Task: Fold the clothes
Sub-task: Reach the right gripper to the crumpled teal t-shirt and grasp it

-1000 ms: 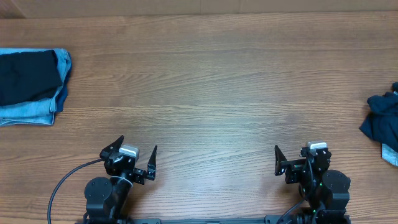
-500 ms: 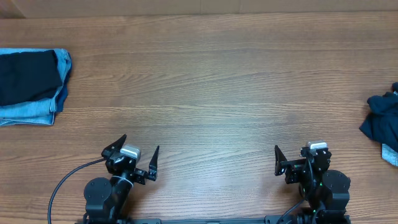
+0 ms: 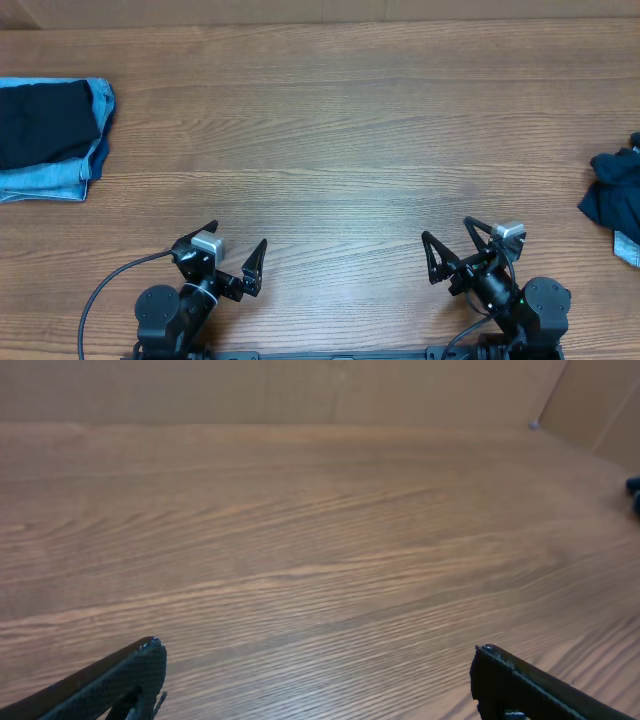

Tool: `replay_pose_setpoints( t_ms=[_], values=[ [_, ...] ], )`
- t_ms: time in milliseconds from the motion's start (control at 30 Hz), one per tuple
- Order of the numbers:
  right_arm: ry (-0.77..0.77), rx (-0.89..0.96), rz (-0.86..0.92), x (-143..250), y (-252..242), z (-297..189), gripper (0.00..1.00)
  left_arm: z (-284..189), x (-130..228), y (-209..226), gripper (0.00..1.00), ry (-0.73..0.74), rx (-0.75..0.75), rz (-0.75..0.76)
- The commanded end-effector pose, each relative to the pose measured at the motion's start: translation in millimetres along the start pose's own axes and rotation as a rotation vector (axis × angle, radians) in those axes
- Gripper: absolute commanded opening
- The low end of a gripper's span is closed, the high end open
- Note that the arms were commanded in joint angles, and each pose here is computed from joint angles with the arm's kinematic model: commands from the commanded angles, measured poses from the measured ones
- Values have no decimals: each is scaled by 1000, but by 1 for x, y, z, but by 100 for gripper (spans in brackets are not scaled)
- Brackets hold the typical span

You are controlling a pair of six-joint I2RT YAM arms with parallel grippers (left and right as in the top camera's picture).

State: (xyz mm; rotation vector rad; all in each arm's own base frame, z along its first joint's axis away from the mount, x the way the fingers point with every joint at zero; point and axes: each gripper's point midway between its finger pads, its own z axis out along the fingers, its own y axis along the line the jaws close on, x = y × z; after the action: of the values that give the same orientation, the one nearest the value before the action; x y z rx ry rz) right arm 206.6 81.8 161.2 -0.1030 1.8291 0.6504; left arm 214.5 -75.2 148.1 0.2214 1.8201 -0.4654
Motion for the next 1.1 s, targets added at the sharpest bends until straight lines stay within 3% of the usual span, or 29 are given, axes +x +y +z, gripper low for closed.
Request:
replay_pose_setpoints(
  t_ms=[0,200,433,533,667,833,1067],
  values=[
    [-44,-77,19,-36,32,-18,100,-28,-73,-22,100,-149,40,-20],
    [-20,7,45,-81,39,-31,100,-41,-137,-22,100,-152,-34,-15],
    [133,-7,122,-120,49,-11,100,3,-174,-15,100,99,-19,-111],
    [300,-201,219,-104,75,2,100,34,-176,-18,100,222,60,-147],
    [419,-165,332,-92,54,30,100,82,-174,-17,100,368,162,-236],
    [471,127,429,-111,0,41,100,101,-188,-25,100,401,237,-207],
    [430,560,486,-169,-78,14,100,89,-199,-25,100,445,73,-16]
  ],
)
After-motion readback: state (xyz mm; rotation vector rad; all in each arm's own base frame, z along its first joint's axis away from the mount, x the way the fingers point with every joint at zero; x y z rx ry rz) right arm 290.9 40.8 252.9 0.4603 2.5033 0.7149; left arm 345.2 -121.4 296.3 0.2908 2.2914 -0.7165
